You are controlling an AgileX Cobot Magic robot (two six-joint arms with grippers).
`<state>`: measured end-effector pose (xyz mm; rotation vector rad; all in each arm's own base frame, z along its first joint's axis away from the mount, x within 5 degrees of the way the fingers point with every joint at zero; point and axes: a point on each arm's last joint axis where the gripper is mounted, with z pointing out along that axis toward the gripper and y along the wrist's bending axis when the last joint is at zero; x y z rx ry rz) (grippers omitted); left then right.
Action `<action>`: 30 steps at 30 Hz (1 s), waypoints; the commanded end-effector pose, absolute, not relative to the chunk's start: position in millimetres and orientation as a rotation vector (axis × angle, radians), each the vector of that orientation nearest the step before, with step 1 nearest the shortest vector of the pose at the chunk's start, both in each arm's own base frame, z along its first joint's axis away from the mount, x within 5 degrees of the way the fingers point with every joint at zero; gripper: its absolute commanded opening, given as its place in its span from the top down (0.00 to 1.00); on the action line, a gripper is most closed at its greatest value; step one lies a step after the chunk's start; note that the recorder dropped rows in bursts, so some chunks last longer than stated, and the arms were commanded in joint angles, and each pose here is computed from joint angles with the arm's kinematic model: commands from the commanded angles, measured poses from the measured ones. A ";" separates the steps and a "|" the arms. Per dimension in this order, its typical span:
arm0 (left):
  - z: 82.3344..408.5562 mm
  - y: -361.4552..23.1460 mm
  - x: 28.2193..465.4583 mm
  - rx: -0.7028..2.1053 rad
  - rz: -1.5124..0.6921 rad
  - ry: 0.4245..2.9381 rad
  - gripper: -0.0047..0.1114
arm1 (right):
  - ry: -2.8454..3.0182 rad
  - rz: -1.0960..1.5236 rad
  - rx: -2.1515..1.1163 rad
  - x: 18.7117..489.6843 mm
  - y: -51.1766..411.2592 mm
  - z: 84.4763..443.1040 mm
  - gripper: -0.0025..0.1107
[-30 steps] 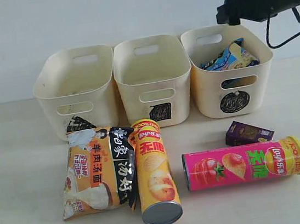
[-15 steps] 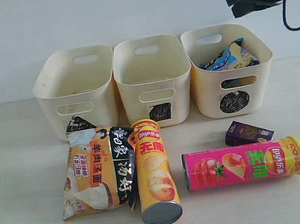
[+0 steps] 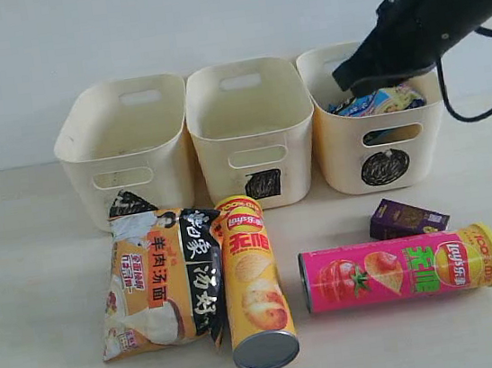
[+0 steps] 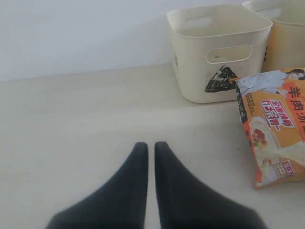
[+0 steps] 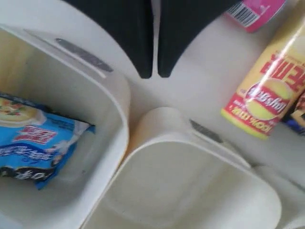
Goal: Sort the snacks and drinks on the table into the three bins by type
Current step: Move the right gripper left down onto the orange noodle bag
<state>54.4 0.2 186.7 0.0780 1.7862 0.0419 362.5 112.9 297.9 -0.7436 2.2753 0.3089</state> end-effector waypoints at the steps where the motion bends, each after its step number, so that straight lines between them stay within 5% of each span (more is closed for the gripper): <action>1: 186.8 0.2 54.6 0.070 0.038 1.774 0.92 | 2.242 0.369 -0.945 345.7 138.4 294.2 0.98; 12: 186.8 0.2 54.6 0.070 0.038 1.774 0.92 | 2.074 0.596 -1.347 304.6 219.2 283.4 0.93; 14: 186.8 0.2 54.6 0.070 0.038 1.774 0.92 | 2.077 0.630 -1.368 300.9 231.0 276.0 0.81; 18: 186.8 0.2 54.6 0.070 0.038 1.774 0.92 | 2.058 0.668 -1.437 299.8 261.1 264.3 0.28; 30: 186.8 0.2 54.6 0.070 0.038 1.774 0.92 | 1.963 0.636 -1.701 339.2 305.8 244.0 0.27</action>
